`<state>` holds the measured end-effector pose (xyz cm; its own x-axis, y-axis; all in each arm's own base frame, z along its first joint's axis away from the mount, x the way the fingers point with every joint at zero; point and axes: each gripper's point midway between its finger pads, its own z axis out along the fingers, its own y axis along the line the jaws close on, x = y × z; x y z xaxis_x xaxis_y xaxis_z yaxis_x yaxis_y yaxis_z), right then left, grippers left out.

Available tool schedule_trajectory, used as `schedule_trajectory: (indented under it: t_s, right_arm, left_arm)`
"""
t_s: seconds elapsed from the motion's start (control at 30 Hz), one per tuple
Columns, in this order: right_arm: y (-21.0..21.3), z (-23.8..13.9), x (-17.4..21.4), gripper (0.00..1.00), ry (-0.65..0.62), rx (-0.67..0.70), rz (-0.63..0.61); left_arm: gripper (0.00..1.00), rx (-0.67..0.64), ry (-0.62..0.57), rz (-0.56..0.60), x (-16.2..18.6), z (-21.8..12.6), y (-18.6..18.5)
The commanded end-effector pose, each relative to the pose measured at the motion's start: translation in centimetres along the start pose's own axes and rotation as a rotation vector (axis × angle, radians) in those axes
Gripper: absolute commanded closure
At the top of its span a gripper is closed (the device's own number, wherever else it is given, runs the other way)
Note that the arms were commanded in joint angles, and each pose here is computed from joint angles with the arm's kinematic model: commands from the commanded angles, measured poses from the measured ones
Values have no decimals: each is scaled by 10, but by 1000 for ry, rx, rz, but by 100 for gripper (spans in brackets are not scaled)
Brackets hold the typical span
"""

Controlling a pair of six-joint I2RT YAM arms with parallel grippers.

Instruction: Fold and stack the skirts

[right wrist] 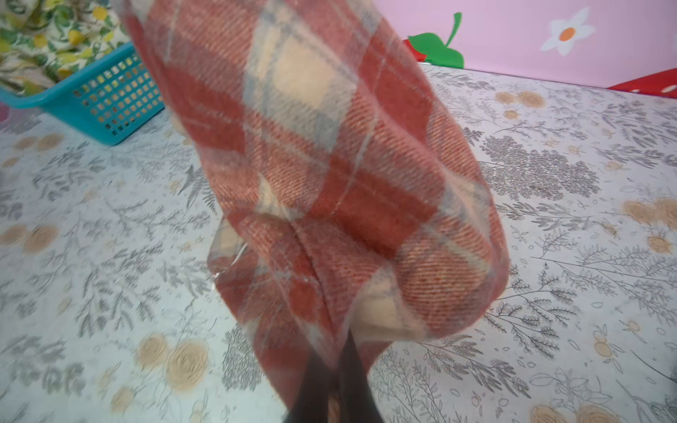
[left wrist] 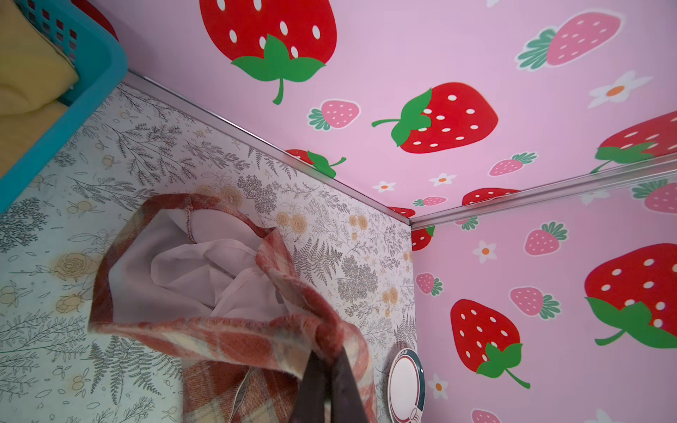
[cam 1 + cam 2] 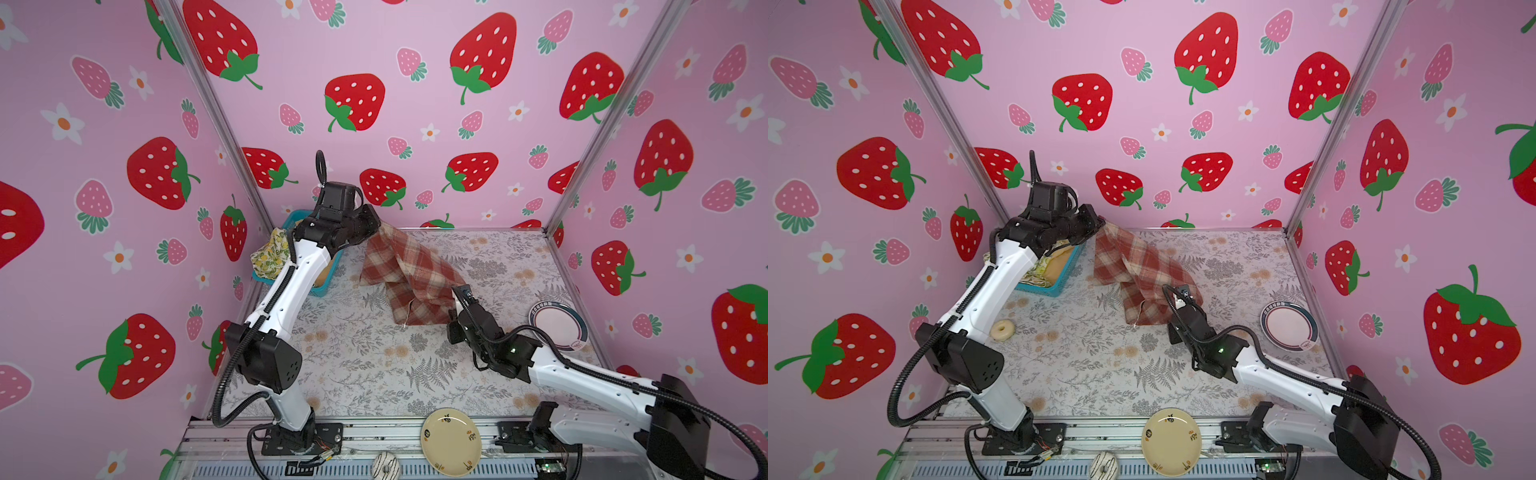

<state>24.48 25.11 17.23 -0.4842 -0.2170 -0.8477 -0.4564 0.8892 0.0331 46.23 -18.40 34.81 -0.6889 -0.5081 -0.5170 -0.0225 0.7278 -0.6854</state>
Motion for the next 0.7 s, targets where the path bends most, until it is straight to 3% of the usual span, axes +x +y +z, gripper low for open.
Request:
schedule_trajectory:
  t_s: [0.0, 0.17, 0.5, 0.67]
  right_arm:
    - [17, -15, 11, 100, 131, -122, -126]
    - [29, -37, -5, 100, 114, -222, -131]
    - [40, -109, -95, 100, -81, -407, -133]
    - [63, -150, -125, 100, -139, -581, -180]
  left_arm:
    - [100, 55, -73, -15, -22, -24, -12]
    - [100, 85, -101, -18, -28, -49, -24]
    - [100, 130, -178, -16, -28, -118, -44]
    - [100, 153, -230, -26, -29, -158, -54]
